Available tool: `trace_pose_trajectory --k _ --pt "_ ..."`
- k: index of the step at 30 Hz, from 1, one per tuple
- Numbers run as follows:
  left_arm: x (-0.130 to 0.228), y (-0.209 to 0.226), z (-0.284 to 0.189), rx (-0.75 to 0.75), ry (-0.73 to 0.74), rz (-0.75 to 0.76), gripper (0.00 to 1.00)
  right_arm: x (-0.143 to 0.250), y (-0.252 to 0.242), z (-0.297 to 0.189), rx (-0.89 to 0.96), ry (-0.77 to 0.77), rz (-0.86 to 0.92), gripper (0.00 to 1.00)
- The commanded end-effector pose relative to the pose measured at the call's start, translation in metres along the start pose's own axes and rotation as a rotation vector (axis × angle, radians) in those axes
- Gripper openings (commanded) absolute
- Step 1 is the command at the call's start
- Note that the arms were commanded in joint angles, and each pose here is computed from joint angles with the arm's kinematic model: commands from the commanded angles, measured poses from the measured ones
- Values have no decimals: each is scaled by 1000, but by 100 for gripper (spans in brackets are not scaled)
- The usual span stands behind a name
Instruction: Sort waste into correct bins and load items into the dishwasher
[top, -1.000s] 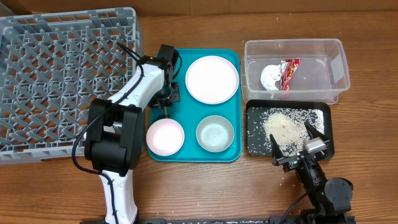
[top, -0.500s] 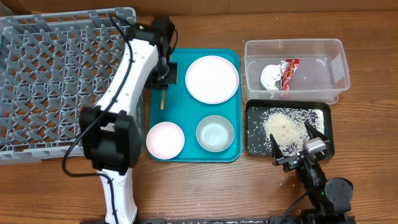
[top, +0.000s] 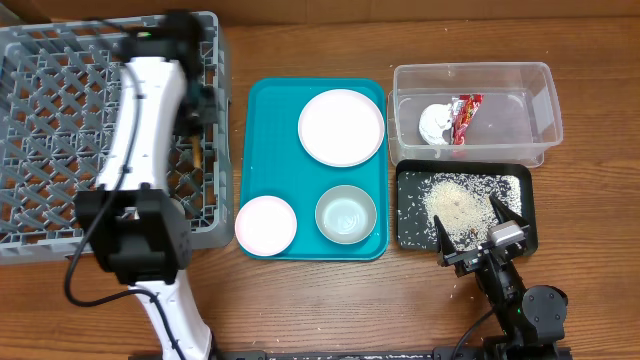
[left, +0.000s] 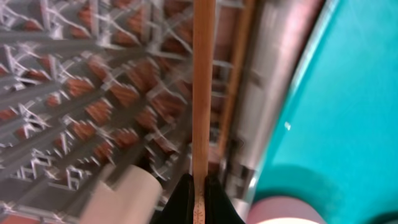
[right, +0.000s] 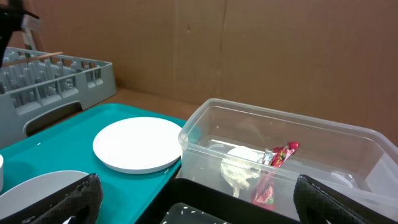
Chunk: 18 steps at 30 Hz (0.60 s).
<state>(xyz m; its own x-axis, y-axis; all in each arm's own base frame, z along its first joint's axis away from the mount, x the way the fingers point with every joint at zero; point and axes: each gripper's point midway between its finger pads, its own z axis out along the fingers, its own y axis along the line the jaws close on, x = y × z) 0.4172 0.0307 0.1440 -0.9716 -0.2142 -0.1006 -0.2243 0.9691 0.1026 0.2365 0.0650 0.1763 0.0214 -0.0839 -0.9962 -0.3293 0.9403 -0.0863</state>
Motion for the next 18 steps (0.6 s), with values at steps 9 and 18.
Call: trace_pose_trajectory --k 9,18 --pt "0 -7 17 75 -3 124 4 1 0 0 1 -6 3 100" --pt "10 -12 14 114 27 173 34 1 0 0 1 -5 3 100"
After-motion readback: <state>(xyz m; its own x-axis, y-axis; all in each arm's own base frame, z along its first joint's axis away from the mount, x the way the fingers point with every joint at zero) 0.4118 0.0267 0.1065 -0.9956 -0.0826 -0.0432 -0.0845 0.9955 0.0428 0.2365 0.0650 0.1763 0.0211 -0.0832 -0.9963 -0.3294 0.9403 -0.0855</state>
